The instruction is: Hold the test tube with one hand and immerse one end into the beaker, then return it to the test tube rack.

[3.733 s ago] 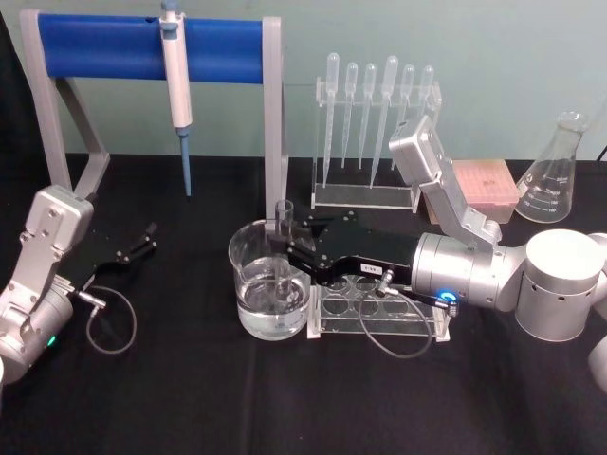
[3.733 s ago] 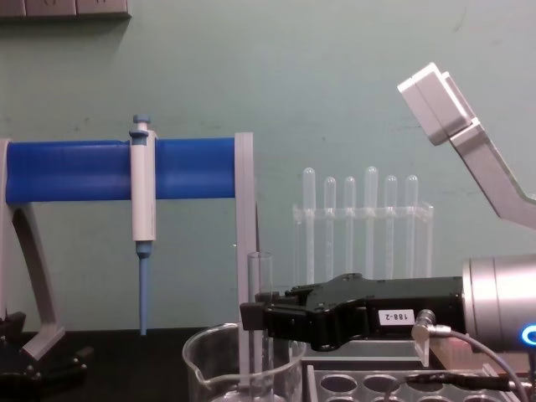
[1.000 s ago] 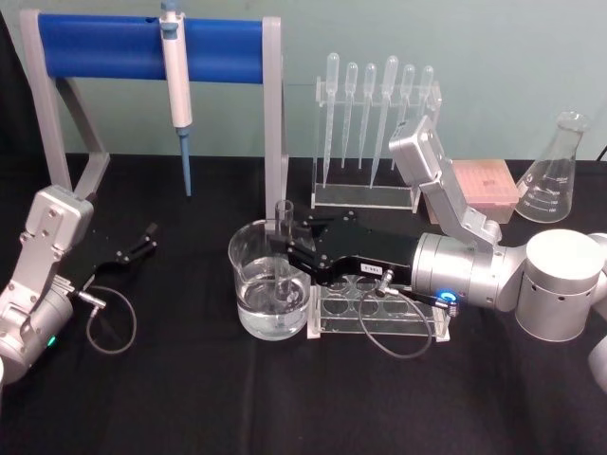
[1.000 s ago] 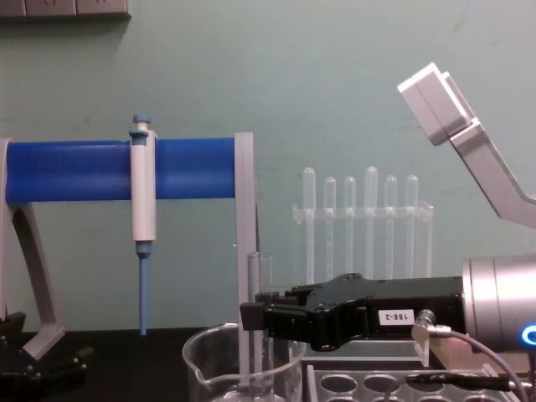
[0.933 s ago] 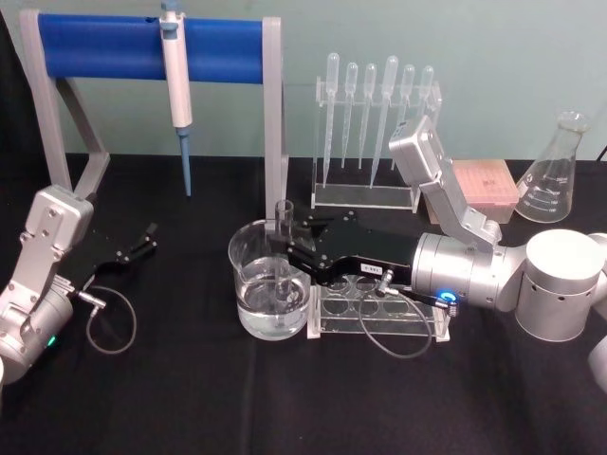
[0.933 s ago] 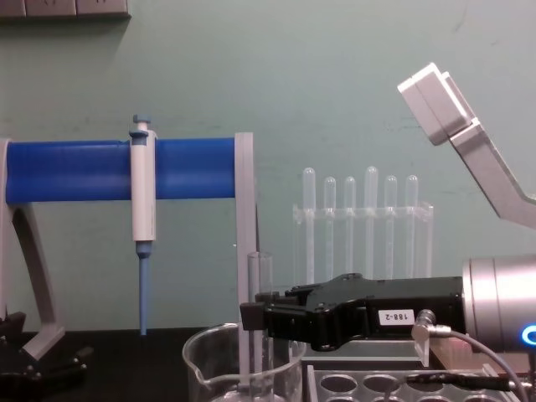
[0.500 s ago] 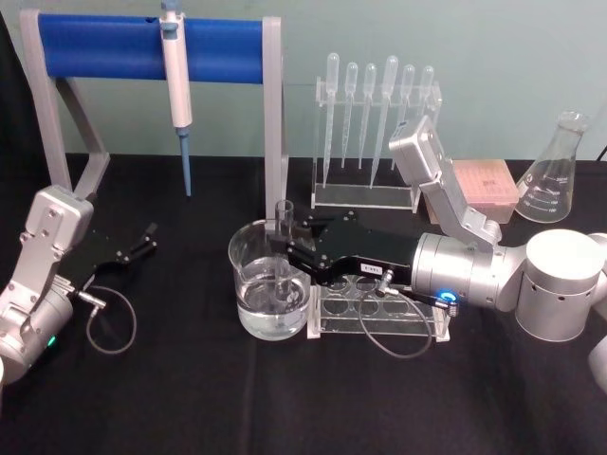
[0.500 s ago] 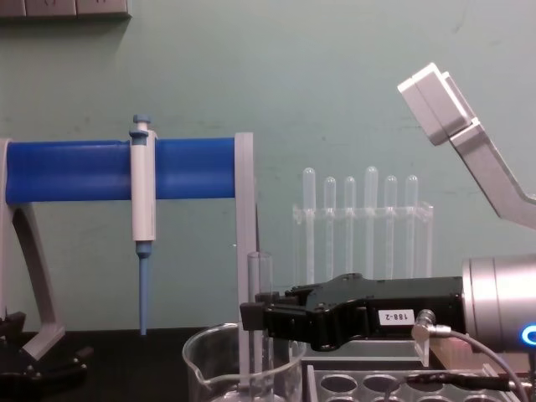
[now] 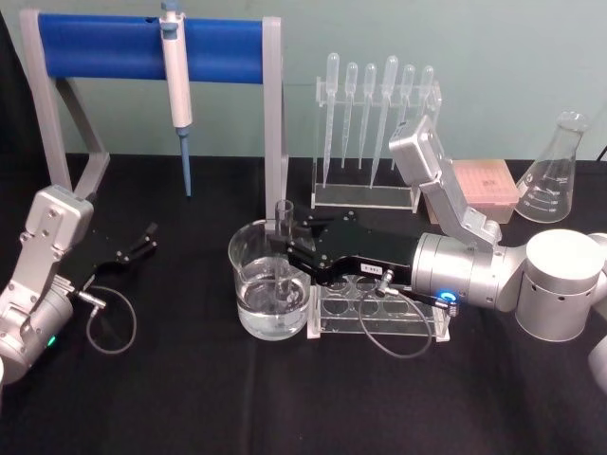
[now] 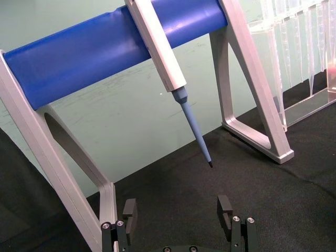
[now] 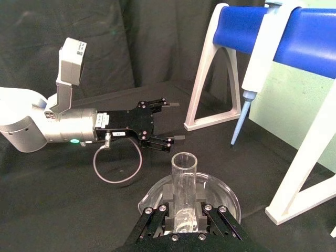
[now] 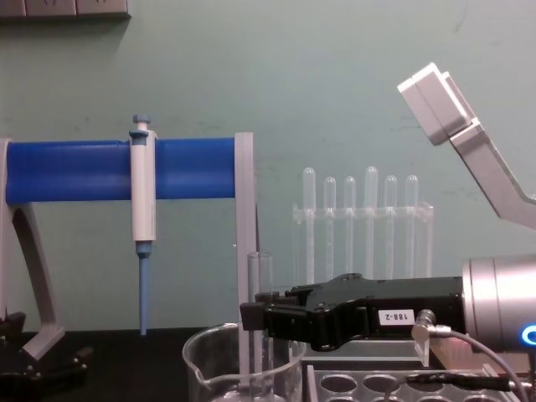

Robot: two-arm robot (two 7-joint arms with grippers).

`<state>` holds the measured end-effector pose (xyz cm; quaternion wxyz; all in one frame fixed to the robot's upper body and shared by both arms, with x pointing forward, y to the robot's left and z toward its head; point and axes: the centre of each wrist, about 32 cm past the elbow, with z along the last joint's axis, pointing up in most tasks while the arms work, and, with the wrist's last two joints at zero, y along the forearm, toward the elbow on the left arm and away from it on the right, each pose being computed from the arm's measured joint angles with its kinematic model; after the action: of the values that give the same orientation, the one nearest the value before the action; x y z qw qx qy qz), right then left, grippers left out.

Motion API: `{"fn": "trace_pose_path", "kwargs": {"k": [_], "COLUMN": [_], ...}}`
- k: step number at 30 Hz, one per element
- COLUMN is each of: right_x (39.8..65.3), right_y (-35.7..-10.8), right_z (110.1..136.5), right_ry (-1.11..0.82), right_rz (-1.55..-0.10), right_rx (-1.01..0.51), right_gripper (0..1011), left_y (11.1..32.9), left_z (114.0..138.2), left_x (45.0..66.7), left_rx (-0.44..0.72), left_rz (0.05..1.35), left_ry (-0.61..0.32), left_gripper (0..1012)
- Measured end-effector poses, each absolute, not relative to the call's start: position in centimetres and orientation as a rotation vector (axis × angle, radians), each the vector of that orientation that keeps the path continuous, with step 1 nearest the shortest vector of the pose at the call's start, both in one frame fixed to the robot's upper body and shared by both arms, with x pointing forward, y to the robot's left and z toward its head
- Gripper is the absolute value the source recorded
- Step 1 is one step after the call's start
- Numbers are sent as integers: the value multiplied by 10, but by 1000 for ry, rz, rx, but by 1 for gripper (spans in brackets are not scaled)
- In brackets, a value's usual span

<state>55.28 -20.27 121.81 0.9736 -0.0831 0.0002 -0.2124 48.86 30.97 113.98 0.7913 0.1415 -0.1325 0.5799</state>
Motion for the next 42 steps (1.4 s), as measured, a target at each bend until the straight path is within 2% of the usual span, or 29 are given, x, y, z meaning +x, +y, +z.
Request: {"fn": "trace_pose_path", "kwargs": {"k": [42], "right_x": [553], "right_y": [-203], "right_z": [1218], "right_ry": [1], "right_rz": [-429], "right_rx": [-168], "right_gripper": [222], "left_y": [310], "left_z": [1140], "left_x": [489], "left_rx": [304], "left_rz": [1248], "left_ry": [-285], "left_gripper": [1000]}}
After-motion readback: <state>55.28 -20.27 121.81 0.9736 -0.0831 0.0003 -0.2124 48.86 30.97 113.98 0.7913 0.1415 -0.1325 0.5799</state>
